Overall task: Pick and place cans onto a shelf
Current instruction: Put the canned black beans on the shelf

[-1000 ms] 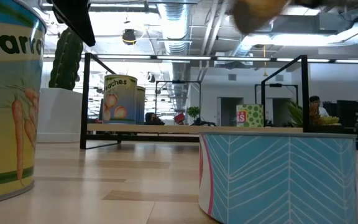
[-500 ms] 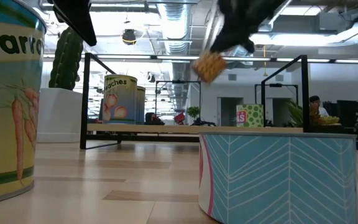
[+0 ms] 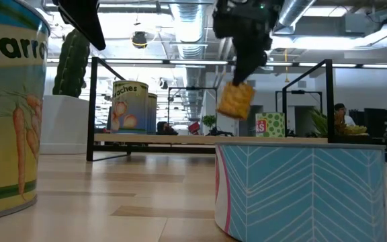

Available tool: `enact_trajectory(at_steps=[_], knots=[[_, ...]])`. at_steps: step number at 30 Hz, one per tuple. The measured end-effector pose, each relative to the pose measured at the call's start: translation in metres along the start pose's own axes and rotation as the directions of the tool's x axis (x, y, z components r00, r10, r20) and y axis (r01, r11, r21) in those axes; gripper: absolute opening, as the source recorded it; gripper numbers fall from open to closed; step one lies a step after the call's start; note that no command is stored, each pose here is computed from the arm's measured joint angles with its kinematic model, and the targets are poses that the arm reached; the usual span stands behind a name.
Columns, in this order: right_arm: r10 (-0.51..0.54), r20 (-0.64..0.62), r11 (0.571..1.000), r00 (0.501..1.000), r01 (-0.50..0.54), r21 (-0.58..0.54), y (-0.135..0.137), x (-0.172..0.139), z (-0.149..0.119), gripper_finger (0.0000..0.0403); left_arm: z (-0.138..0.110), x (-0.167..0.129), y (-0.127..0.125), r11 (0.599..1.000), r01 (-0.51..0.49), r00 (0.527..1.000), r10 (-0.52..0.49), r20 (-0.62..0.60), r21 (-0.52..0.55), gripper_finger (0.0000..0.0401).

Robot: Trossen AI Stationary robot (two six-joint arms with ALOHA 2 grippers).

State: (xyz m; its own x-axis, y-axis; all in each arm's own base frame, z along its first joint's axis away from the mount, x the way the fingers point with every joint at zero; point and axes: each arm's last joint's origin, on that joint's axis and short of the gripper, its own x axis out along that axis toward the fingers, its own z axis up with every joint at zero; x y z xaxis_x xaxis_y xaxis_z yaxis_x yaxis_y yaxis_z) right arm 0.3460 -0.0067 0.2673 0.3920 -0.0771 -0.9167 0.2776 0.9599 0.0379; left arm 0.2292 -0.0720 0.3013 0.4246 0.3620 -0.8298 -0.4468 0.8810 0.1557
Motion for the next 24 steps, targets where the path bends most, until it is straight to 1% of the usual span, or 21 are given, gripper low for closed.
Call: enact_trajectory(at_steps=[3,7,11,14,20,24], knots=[[-0.011,-0.053,0.999,0.999,0.009,-0.031,0.011,0.013,0.0,0.0003,0.0,0.0,0.0,1.0,-0.002,1.0,0.002,0.002,0.004,0.0052],[-0.028,-0.109,0.999,0.994,0.024,-0.037,0.021,0.027,-0.002,0.0004,0.0,0.0,0.0,1.0,-0.004,1.0,0.004,0.005,0.004,0.0052],[-0.078,-0.126,0.996,0.989,0.072,-0.047,0.027,0.031,-0.006,0.0003,0.001,0.0,0.0,1.0,-0.002,1.0,0.002,0.008,0.007,0.0052],[-0.083,-0.131,0.996,0.988,0.077,-0.05,0.031,0.034,-0.007,0.0007,0.001,0.0,0.0,1.0,-0.003,1.0,0.003,0.011,0.008,0.0052],[-0.098,-0.158,0.995,0.983,0.094,-0.03,0.027,0.036,-0.009,0.0061,0.001,0.0,0.0,1.0,-0.005,1.0,0.005,0.014,0.008,0.0052],[-0.137,-0.144,0.991,0.98,0.134,-0.029,0.024,0.036,-0.007,0.0087,0.001,0.0,0.0,1.0,-0.005,1.0,0.005,0.014,0.007,0.0052]])
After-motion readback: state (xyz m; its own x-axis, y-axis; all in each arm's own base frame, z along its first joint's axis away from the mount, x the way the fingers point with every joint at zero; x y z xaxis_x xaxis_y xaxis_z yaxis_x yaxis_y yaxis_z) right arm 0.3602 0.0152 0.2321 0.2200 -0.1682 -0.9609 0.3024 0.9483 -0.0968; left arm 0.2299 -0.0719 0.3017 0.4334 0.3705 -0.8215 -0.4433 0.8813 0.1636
